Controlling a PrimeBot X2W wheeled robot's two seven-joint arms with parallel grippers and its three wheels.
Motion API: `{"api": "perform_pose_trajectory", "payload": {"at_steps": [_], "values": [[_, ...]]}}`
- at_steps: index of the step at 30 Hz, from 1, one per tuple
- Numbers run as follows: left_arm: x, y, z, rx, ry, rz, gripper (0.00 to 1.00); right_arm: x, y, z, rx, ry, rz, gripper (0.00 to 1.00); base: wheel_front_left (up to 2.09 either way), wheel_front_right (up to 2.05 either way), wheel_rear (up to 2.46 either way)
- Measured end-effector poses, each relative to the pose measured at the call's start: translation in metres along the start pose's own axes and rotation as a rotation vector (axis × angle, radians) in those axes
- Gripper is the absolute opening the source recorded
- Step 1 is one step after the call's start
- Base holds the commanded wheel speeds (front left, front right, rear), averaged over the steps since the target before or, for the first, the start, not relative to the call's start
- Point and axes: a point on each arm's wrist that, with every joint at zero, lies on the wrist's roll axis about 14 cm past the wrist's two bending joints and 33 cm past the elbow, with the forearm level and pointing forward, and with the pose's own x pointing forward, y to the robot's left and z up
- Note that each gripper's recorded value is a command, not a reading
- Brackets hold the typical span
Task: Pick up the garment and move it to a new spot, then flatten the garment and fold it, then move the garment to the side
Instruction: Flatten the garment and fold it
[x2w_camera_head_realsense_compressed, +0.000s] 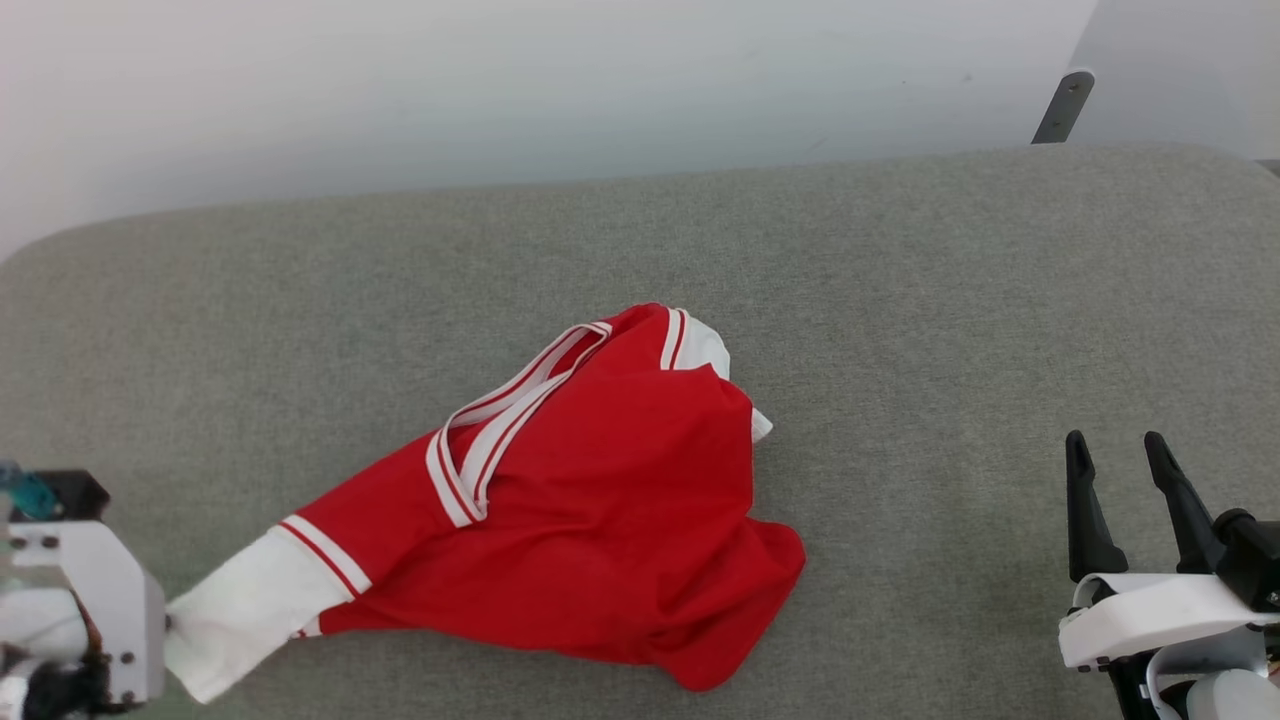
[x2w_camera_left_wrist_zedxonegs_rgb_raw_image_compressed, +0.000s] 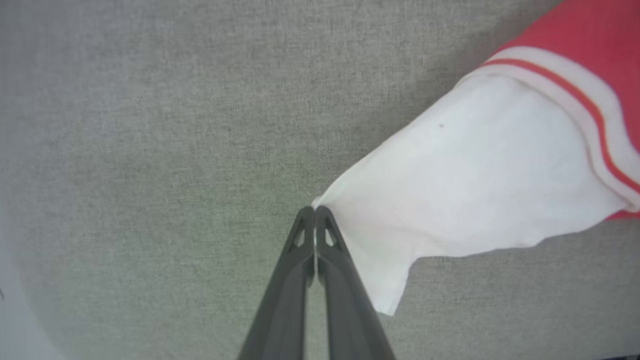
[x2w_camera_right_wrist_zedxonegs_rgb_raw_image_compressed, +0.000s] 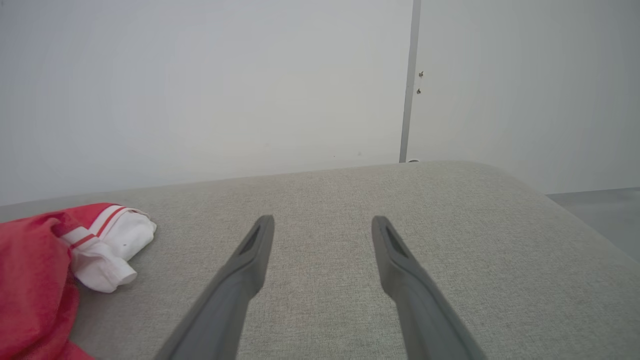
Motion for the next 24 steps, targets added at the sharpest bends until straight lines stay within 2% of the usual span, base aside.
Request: {"api": "perform_pose_trajectory", "payload": {"at_steps": [5, 6, 7, 8, 9, 10, 20, 24], "values": [[0.008, -0.006, -0.013, -0.055, 0.012, -0.023, 0.0, 0.001, 0.004, -0.003, 0.004, 0.009, 0.01, 1.0, 0.0, 0.0, 0.0], [0.009, -0.006, -0.013, -0.064, 0.007, -0.024, 0.09, 0.001, 0.006, -0.004, 0.004, 0.01, 0.014, 1.0, 0.0, 0.0, 0.0], [0.008, -0.006, -0.012, -0.072, -0.006, -0.027, 0.36, 0.001, 0.007, -0.004, 0.003, 0.011, 0.019, 1.0, 0.0, 0.0, 0.0], [0.007, -0.007, -0.008, -0.084, -0.027, -0.032, 0.55, 0.001, 0.009, -0.004, 0.004, 0.01, 0.024, 1.0, 0.0, 0.0, 0.0], [0.006, -0.008, -0.005, -0.093, -0.048, -0.035, 0.86, 0.002, 0.011, -0.004, 0.005, 0.01, 0.029, 1.0, 0.0, 0.0, 0.0], [0.004, -0.008, -0.001, -0.099, -0.069, -0.036, 1.0, 0.002, 0.013, -0.004, 0.006, 0.012, 0.036, 1.0, 0.0, 0.0, 0.0], [-0.032, -0.013, 0.031, -0.136, -0.329, -0.061, 1.0, 0.003, 0.034, -0.002, 0.008, 0.031, 0.105, 1.0, 0.0, 0.0, 0.0], [-0.063, -0.011, 0.042, -0.15, -0.535, -0.044, 1.0, 0.003, 0.047, -0.002, 0.004, 0.057, 0.151, 1.0, 0.0, 0.0, 0.0]]}}
